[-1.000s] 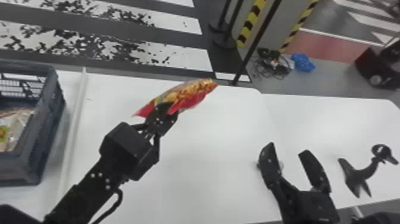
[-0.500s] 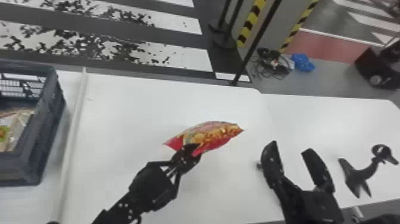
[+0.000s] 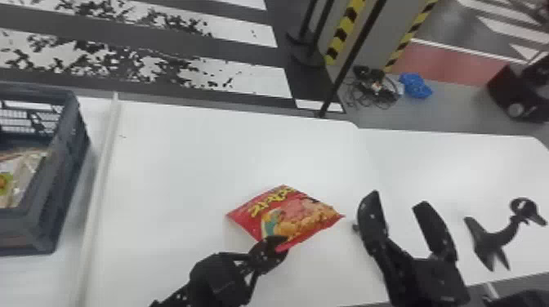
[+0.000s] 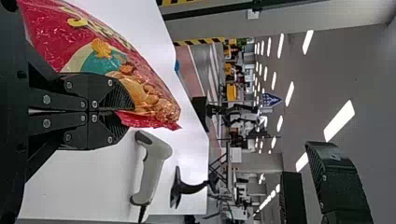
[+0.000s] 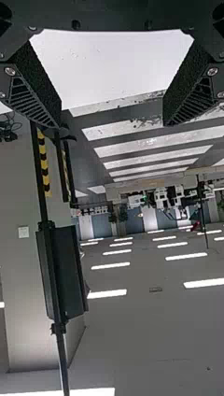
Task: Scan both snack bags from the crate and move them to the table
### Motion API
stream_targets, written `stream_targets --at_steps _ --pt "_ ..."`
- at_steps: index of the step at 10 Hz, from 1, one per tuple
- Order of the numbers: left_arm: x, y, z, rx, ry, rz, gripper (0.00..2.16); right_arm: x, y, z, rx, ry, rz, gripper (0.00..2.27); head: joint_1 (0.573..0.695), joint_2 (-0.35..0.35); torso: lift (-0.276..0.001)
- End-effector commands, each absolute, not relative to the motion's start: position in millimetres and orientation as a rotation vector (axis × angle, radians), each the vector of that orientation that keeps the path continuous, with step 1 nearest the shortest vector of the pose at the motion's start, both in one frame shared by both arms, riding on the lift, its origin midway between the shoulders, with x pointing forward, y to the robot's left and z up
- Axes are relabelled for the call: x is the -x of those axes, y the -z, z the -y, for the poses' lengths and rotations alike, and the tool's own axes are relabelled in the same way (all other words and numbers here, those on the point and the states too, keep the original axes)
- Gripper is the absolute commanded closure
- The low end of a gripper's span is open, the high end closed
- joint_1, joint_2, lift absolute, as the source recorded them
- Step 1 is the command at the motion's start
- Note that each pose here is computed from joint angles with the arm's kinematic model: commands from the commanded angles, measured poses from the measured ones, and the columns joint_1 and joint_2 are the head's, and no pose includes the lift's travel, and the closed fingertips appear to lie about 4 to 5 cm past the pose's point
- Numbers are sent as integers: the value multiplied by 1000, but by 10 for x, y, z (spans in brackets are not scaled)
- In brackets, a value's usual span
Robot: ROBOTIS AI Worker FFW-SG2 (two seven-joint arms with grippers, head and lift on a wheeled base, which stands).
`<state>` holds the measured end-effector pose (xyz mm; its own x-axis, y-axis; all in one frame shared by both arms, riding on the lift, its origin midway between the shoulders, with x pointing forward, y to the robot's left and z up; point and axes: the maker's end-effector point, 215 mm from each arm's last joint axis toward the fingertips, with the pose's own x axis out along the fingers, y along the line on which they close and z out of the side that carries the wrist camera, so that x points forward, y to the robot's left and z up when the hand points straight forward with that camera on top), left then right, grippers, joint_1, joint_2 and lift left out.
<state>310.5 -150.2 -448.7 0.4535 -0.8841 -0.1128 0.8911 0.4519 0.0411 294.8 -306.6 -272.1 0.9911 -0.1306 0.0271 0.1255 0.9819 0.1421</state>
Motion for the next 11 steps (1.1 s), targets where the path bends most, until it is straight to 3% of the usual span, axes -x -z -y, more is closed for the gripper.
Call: stream_targets --at_steps 1,2,3,4,8,11 --pt "-3088 4427 1576 -56 1102 -78 2128 -2961 2739 3022 -141 122 35 127 695 -350 -87" --pt "-3106 4409 1580 -50 1086 -77 1663 -2959 2745 3028 -138 123 34 127 695 -350 -87" --pt "-3112 4497 1565 -56 1083 -120 63 -2953 2769 3051 -137 131 29 127 695 -350 -87" --pt "-3113 4556 1552 -62 1081 -150 -2 -2955 2775 3066 -136 137 29 127 695 -350 -87" --pt "-3072 4490 1523 -50 1063 -157 70 -2974 2789 3037 -98 141 30 127 695 -350 -87" --pt "-2998 4848 1436 -17 1079 -332 70 -2986 2822 3072 -96 155 28 124 695 -350 -87"
